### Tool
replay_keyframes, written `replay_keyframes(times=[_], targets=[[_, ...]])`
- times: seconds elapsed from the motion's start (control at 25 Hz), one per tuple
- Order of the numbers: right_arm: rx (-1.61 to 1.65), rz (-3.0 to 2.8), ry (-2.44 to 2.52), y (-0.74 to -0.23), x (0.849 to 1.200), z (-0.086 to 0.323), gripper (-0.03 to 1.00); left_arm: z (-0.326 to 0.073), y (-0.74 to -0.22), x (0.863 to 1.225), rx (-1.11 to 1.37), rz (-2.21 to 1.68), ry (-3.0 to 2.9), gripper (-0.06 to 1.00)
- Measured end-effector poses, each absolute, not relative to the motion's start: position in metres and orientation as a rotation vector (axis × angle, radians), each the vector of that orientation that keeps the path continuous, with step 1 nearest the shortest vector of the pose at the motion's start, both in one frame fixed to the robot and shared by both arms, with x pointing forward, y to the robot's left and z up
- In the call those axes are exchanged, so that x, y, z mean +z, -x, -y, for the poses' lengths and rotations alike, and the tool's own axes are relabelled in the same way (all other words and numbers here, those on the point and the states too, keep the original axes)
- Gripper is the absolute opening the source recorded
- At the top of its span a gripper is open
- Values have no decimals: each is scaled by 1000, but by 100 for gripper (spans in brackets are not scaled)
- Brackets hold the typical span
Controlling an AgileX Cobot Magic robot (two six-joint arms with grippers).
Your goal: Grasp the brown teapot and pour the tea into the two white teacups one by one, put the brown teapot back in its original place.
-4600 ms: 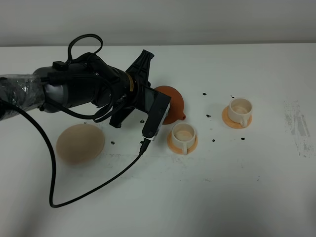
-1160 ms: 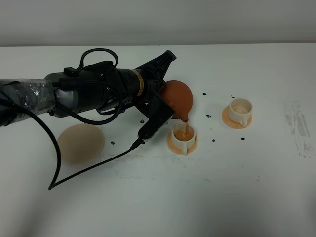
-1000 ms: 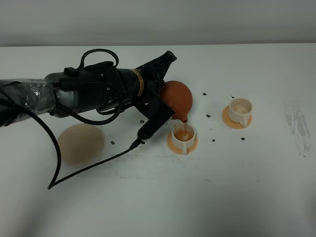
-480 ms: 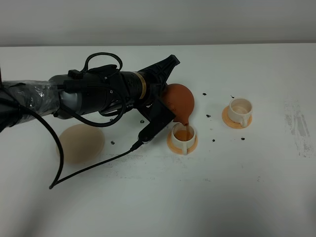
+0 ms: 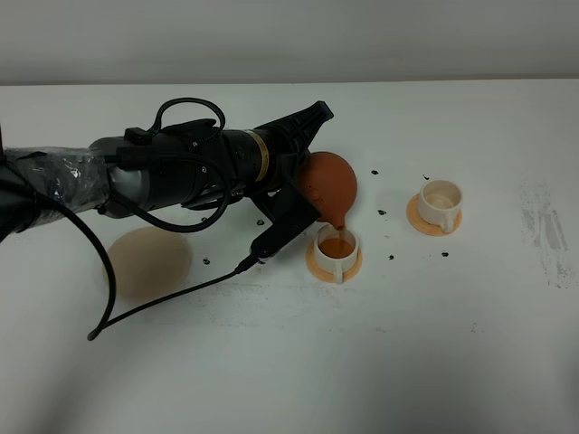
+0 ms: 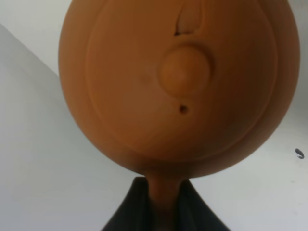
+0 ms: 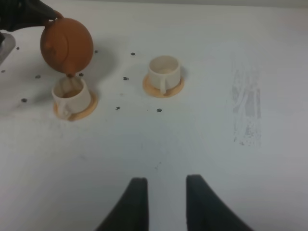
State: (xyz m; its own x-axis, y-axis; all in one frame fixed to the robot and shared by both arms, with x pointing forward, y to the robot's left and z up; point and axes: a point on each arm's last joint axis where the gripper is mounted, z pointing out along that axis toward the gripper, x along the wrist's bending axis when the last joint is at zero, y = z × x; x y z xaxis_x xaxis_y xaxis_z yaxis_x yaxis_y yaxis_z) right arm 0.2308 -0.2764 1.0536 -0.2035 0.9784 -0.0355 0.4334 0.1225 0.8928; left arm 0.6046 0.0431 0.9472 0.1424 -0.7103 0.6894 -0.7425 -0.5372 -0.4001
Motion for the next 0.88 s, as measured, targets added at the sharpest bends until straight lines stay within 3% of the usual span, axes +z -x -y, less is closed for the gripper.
replay_keyframes(times=[0.88], targets=[[1033, -1731, -1378, -231, 1054, 276, 22, -41, -604, 948, 1410, 1583, -2289, 12]])
